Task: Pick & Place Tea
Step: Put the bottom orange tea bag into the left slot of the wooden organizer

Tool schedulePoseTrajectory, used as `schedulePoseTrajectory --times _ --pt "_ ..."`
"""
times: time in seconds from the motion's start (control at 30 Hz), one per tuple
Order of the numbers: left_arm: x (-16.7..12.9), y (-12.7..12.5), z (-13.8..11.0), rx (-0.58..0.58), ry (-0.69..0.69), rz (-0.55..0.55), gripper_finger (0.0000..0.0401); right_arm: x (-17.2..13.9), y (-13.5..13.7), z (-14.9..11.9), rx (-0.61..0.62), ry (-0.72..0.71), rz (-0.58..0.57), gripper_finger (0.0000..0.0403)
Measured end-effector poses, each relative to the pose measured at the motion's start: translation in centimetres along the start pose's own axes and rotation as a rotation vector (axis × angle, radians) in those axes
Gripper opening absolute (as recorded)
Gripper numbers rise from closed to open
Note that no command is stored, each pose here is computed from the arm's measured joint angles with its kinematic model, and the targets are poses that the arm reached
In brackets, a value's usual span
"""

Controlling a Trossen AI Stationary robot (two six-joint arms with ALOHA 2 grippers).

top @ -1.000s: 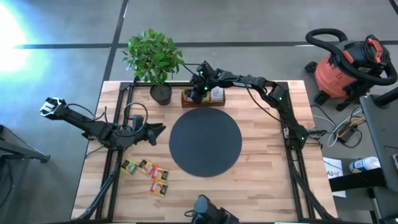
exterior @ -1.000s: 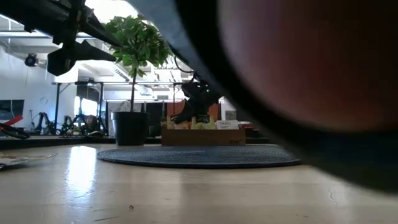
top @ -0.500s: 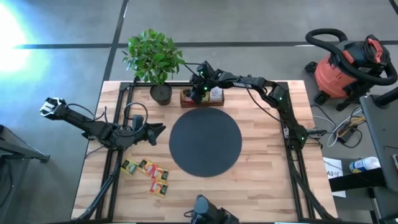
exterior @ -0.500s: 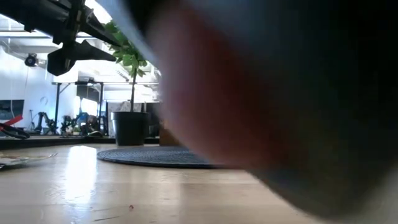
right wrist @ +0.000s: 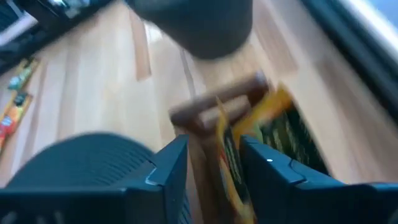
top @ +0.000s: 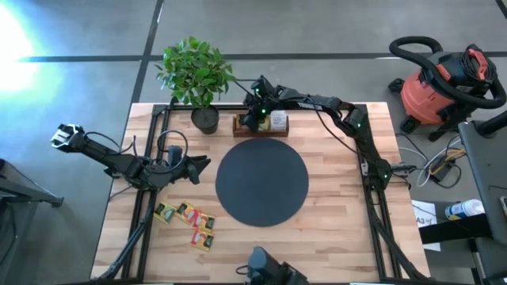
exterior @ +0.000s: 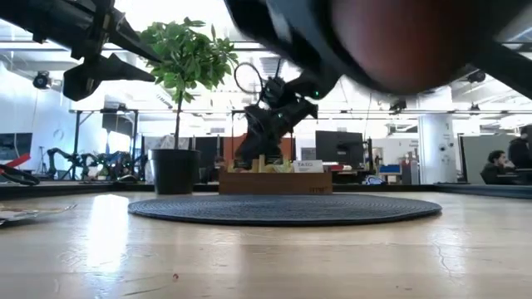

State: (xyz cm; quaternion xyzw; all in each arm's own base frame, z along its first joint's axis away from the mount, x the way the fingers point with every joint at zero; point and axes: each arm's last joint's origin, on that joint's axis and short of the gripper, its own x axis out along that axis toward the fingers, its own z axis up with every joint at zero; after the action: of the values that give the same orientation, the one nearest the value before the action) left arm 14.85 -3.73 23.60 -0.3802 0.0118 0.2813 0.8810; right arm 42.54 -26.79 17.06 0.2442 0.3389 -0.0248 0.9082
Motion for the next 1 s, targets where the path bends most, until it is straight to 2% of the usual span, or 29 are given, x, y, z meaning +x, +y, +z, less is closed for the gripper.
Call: schedulePoseTrajectory --times 0.23,0.37,0.47,0.6,0.7,0.83,1.0 --pt "0.0 0.0 0.0 0.0 0.0 0.0 0.0138 -2.8 1.9 3.6 -0.118 -0.094 0.002 0.0159" --pt "0.0 0.0 0.0 0.001 0.008 -0.003 0.0138 -3.4 3.5 4.5 -0.164 -0.061 0.036 0.0158" --pt "0.0 0.3 -0.4 0.034 0.077 -0.007 0.0138 -3.4 6.0 4.7 -0.244 -0.016 0.104 0.0155" --pt "0.1 1.3 -1.8 0.044 0.282 0.044 0.0138 -2.4 9.3 3.8 -0.303 0.087 0.16 0.0153" --pt "0.1 2.0 -3.2 0.006 0.505 0.091 0.0137 -1.4 11.5 2.8 -0.33 0.158 0.196 0.0153" --pt "0.2 1.8 -5.3 -0.047 0.795 0.099 0.0137 -0.6 14.4 1.5 -0.343 0.235 0.239 0.0149" --pt "-0.1 0.8 -7.4 -0.089 1.0 0.141 0.0137 0.5 16.9 0.1 -0.289 0.305 0.267 0.0142"
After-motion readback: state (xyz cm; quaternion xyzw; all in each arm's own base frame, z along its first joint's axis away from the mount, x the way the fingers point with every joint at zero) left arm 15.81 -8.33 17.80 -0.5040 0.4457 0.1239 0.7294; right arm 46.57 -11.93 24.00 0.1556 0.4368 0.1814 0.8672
